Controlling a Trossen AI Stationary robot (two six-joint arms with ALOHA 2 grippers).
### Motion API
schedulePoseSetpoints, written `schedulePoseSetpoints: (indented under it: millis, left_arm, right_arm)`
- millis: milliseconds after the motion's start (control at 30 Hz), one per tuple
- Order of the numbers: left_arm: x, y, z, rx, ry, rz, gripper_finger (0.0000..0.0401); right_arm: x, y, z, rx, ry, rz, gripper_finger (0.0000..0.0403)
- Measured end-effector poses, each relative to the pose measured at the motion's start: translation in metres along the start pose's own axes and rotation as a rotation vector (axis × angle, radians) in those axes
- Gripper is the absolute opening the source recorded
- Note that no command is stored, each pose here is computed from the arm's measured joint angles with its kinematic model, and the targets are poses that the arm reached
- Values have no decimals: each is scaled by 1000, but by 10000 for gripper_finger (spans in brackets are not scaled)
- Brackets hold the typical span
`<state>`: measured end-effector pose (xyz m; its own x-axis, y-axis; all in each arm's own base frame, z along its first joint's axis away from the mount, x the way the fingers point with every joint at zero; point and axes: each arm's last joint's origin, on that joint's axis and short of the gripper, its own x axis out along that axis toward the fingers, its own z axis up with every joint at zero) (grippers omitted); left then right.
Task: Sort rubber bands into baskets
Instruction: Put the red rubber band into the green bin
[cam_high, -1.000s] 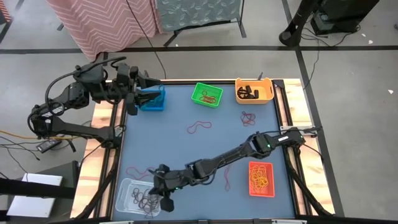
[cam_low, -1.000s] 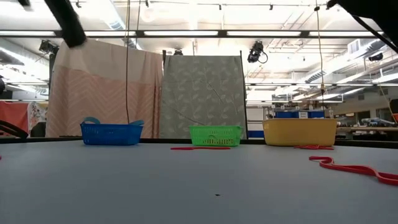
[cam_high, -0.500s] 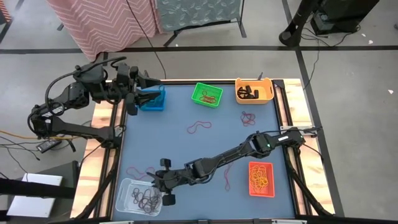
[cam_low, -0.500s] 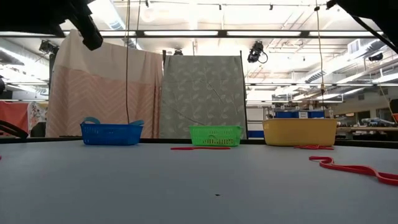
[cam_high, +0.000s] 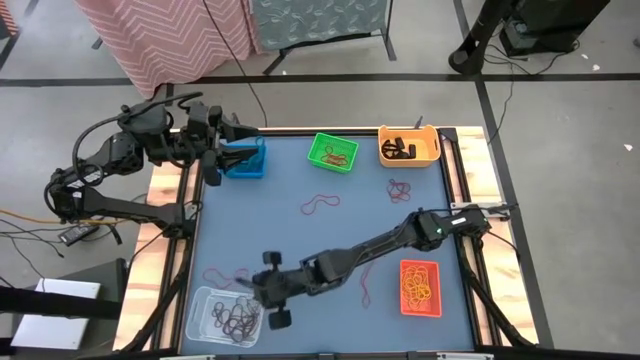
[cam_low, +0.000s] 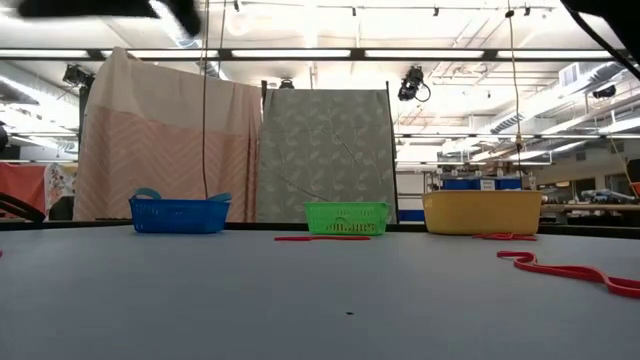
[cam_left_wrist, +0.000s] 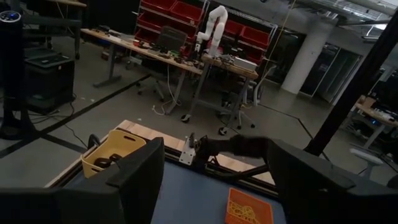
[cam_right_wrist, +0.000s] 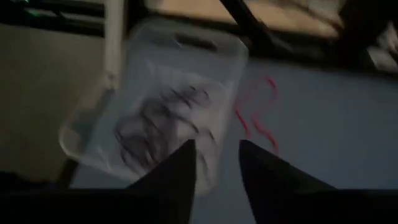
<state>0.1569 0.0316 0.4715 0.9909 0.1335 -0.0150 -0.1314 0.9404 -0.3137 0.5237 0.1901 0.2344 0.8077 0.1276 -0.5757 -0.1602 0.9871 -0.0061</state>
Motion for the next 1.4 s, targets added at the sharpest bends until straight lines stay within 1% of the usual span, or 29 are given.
schedulePoseSetpoints:
  millis: [67, 100, 233, 300, 400, 467, 533, 600, 700, 767, 833, 867, 933, 1000, 1067, 1167, 1267, 1400]
  left_arm:
    - [0, 0, 0, 0, 0, 0, 286]
    - [0, 0, 0, 0, 0, 0, 286]
    - [0, 0, 0, 2, 0, 0, 286]
    - [0, 0, 0, 2, 0, 0, 286]
    - [0, 0, 0, 3, 0, 0, 286]
    - [0, 0, 0, 3, 3, 1, 286]
    - [-1, 0, -1, 2, 9, -6, 286]
    - [-1, 0, -2, 1, 30, -16, 286]
    - [-2, 1, -6, -3, 74, -6, 286]
    - [-2, 2, -9, -6, 102, 3, 286]
    - [-2, 3, -11, -8, 123, 10, 286]
    - [-2, 3, -12, -8, 129, 12, 286]
    - [-2, 4, -14, -10, 149, 19, 286]
    - [-2, 4, -16, -13, 170, 26, 286]
    - [-2, 6, -20, -17, 215, 42, 286]
    - [0, 9, -29, -13, 296, 81, 286]
    - [7, 14, -48, -22, 350, 92, 286]
    - [20, 20, -88, -91, 436, 91, 286]
  right_arm:
    - [-15, -9, 1, 45, 89, -19, 157]
    - [-24, -14, 0, 57, 155, -39, 173]
    - [-58, -31, -16, 63, 481, -122, 229]
    - [-69, -37, -31, 78, 658, -190, 252]
    - [-74, -39, -57, 107, 858, -305, 279]
    - [-75, -33, -76, 141, 934, -364, 292]
    - [-82, -24, -95, 191, 980, -415, 301]
    - [-93, -16, -111, 278, 995, -443, 306]
    - [-113, -9, -130, 408, 1006, -430, 310]
    - [-134, -10, -136, 486, 997, -447, 309]
    - [-160, -12, -137, 589, 963, -496, 308]
    - [-172, -14, -138, 655, 934, -526, 307]
    - [-191, -22, -141, 842, 851, -580, 307]
    - [-202, -31, -143, 1031, 741, -591, 308]
    - [-207, -39, -145, 1174, 633, -557, 308]
    - [-205, -49, -151, 1291, 570, -541, 307]
    - [-198, -56, -160, 1339, 587, -595, 304]
    - [-176, -58, -172, 1375, 652, -635, 300]
